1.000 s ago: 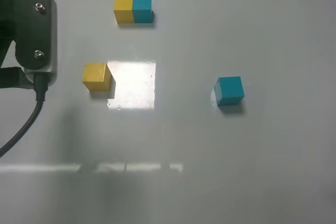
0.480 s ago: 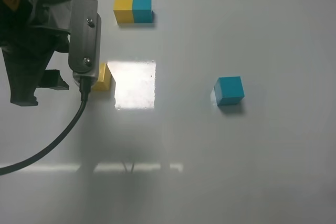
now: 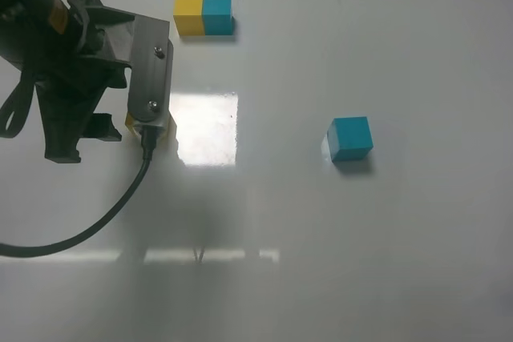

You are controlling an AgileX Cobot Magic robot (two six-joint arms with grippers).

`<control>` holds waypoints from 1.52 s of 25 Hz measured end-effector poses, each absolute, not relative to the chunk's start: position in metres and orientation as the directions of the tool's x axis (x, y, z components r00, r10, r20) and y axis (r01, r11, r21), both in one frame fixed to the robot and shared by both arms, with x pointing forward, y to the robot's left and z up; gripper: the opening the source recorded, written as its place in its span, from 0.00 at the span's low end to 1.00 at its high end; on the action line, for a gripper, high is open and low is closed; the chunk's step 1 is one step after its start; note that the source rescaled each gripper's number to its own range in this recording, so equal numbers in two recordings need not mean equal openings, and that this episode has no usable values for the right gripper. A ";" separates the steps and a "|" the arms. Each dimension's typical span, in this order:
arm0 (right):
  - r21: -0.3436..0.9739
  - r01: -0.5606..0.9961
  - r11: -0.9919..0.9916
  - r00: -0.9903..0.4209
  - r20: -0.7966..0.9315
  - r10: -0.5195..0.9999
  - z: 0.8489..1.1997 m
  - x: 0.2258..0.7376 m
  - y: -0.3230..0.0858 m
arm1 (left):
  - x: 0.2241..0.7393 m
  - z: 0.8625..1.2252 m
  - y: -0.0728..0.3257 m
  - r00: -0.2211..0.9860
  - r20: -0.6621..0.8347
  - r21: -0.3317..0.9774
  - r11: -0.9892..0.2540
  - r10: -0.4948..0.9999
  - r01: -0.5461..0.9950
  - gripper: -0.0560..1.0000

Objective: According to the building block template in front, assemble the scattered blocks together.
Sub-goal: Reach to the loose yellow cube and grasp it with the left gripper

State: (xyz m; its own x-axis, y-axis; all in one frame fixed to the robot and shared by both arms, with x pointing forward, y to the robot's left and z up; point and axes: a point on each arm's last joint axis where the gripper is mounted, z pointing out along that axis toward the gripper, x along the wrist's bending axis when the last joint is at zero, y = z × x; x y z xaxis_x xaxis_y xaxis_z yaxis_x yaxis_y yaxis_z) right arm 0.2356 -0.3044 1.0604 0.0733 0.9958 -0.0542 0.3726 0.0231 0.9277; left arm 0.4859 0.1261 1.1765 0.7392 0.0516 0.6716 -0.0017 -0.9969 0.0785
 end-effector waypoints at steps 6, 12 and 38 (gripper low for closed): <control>0.928 0.373 0.023 0.073 -0.054 0.996 1.060 0.236 -0.304 | 0.497 1.174 0.116 0.741 0.669 0.083 -0.997 0.049 -0.009 0.85; 0.928 0.373 0.023 0.073 -0.054 0.996 1.060 0.236 -0.304 | 0.508 1.167 0.105 0.752 0.658 0.083 -0.996 0.047 -0.011 0.85; 0.928 0.373 0.023 0.073 -0.054 0.996 1.060 0.236 -0.304 | 0.517 1.155 0.101 0.770 0.637 0.064 -0.998 0.041 0.000 0.85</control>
State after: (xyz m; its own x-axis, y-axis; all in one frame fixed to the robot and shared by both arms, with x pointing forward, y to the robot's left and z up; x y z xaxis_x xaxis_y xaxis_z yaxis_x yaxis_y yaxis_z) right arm 0.2356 -0.3044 1.0604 0.0733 0.9958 -0.0542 0.3726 0.0231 0.9277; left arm 0.5169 0.1006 1.1551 0.7700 0.0411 0.6368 0.0001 -0.9979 0.0643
